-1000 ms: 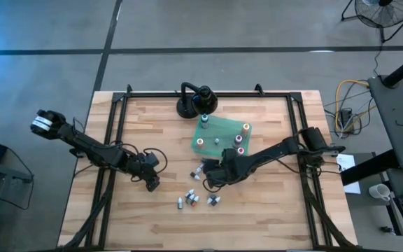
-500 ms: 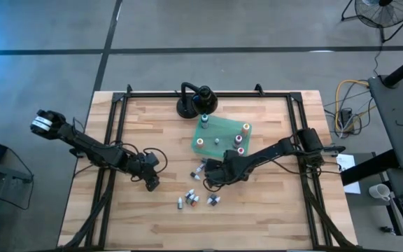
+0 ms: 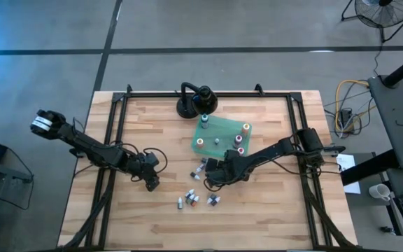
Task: Pick & Place food coloring
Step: Move the green food coloring bottle to the bottom right of the table
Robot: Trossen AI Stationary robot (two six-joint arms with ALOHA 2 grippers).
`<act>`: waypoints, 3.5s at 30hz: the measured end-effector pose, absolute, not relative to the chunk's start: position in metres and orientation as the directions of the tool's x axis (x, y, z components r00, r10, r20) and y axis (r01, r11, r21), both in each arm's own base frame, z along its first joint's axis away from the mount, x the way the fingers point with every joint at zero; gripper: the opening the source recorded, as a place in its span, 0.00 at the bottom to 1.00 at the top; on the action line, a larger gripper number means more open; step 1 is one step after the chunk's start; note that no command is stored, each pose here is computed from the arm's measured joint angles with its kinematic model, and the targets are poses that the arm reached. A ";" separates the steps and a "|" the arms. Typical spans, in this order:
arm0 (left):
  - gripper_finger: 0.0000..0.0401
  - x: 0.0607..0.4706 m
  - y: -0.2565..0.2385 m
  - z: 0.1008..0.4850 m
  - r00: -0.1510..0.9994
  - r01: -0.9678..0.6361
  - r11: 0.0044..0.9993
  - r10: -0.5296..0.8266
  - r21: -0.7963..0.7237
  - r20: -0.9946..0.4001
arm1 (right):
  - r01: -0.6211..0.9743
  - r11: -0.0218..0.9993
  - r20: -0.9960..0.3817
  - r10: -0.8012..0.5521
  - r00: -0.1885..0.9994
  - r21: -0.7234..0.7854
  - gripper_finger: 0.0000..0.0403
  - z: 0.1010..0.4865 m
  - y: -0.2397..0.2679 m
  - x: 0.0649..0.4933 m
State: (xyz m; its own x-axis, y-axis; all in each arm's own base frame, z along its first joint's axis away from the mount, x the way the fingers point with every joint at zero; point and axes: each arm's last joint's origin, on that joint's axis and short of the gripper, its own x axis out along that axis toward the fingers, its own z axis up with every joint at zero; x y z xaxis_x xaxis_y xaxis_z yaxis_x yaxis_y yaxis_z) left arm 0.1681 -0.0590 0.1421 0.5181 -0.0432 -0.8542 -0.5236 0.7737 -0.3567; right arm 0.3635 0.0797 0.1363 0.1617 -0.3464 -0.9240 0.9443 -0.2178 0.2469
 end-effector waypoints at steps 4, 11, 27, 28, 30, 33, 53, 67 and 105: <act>0.33 0.168 -0.059 0.142 0.518 -0.523 0.774 -0.043 -0.357 -0.854 | 0.944 -0.219 -0.923 -0.350 0.160 0.247 0.21 0.135 0.079 0.363; 0.33 0.168 -0.059 0.142 0.518 -0.523 0.774 -0.043 -0.357 -0.854 | 0.962 -0.166 -0.934 -0.323 0.153 0.215 0.22 0.134 0.080 0.362; 0.33 0.168 -0.059 0.142 0.519 -0.516 0.781 -0.043 -0.353 -0.854 | 0.985 -0.024 -0.952 -0.263 0.157 0.169 0.10 0.140 0.092 0.361; 0.33 0.168 -0.059 0.142 0.519 -0.516 0.780 -0.043 -0.353 -0.854 | 0.984 -0.005 -0.952 -0.254 0.171 0.178 0.10 0.144 0.095 0.362; 0.33 0.168 -0.059 0.142 0.519 -0.518 0.778 -0.043 -0.354 -0.854 | 0.980 0.039 -0.954 -0.224 0.199 0.195 0.10 0.154 0.101 0.362; 0.33 0.168 -0.059 0.142 0.519 -0.519 0.778 -0.043 -0.355 -0.854 | 0.969 0.102 -0.961 -0.147 0.236 0.223 0.10 0.171 0.109 0.360; 0.33 0.170 -0.059 0.144 0.543 -0.499 0.788 -0.039 -0.359 -0.839 | 0.915 0.360 -0.686 0.713 -0.145 0.180 0.12 0.221 0.151 0.301; 0.33 0.171 -0.059 0.144 0.552 -0.506 0.782 -0.031 -0.364 -0.833 | 0.868 0.462 -0.458 0.821 -0.341 0.182 0.12 0.146 0.193 0.288; 0.33 0.172 -0.060 0.144 0.559 -0.494 0.788 -0.034 -0.366 -0.828 | 0.876 0.472 -0.471 0.797 -0.377 0.098 0.16 0.098 0.191 0.275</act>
